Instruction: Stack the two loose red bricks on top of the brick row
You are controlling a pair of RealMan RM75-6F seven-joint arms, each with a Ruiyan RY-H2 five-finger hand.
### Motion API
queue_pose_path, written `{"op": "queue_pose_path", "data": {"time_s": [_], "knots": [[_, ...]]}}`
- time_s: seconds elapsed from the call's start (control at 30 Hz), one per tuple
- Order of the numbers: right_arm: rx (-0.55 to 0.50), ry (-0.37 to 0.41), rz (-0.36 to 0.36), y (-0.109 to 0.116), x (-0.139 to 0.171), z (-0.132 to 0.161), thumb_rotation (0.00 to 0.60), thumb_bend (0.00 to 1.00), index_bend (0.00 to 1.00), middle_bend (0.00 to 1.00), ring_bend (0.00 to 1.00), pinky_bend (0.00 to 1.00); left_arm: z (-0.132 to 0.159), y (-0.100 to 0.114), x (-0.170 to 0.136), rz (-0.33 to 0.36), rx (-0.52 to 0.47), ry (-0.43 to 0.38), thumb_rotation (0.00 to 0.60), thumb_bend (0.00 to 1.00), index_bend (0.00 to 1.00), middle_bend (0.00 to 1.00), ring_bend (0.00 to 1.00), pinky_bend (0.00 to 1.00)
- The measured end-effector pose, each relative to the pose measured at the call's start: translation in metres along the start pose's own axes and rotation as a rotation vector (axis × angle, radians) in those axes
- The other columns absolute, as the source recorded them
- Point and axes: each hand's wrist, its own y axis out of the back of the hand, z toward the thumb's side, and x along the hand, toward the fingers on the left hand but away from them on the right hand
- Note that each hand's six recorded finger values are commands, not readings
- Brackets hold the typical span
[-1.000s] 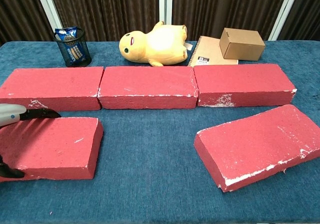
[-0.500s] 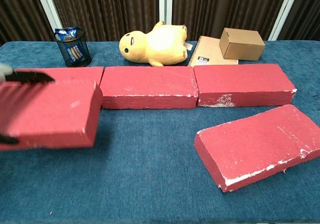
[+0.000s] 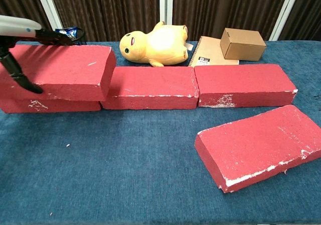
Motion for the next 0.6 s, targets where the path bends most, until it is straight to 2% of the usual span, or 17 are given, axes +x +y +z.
{"op": "queue_pose_path", "data": {"time_s": [0.13, 0.6], "knots": [[-0.005, 0.005, -0.007, 0.003, 0.001, 0.002, 0.600, 0.00, 0.00, 0.00, 0.00, 0.00, 0.002, 0.003, 0.021, -0.019, 0.014, -0.008, 0.600, 0.18, 0.09, 0.15, 0.17, 0.04], [-0.017, -0.016, -0.005, 0.000, -0.005, -0.002, 0.600, 0.00, 0.00, 0.00, 0.00, 0.00, 0.013, 0.000, 0.062, -0.055, -0.094, 0.048, 0.600, 0.18, 0.09, 0.15, 0.17, 0.04]]}}
